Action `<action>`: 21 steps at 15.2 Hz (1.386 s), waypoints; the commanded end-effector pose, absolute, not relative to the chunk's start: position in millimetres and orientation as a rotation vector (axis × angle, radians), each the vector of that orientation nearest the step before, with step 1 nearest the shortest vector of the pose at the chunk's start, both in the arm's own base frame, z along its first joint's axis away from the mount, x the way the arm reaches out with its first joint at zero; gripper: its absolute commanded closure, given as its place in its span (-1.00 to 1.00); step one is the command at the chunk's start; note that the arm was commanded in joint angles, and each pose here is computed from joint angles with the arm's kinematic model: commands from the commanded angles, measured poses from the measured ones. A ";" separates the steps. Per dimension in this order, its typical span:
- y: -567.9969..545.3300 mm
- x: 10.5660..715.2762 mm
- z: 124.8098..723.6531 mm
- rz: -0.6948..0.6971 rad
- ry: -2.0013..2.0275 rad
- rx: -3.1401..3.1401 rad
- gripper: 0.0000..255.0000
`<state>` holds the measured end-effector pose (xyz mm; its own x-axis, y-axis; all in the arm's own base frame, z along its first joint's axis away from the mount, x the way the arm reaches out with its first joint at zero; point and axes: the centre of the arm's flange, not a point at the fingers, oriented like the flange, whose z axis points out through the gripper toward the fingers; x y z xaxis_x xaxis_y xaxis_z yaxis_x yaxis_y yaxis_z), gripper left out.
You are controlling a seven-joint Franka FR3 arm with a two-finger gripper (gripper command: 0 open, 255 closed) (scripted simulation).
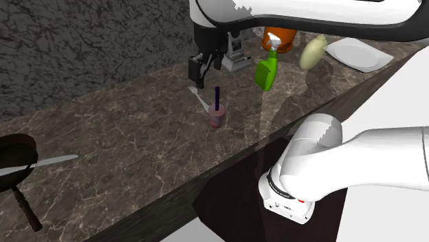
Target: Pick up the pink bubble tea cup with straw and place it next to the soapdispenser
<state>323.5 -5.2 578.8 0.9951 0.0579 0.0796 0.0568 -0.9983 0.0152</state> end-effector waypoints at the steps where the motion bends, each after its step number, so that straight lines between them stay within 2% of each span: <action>1: -5.2 323.5 578.8 0.125 0.090 3.125 -1.00; 12: 36.2 419.0 415.2 -0.465 -0.461 2.615 -1.00; 21: 21.4 403.9 379.1 -0.471 -0.467 2.607 -1.00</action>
<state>405.5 22.8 382.8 0.8843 -0.3962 -0.2472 -0.2432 -0.8426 0.4805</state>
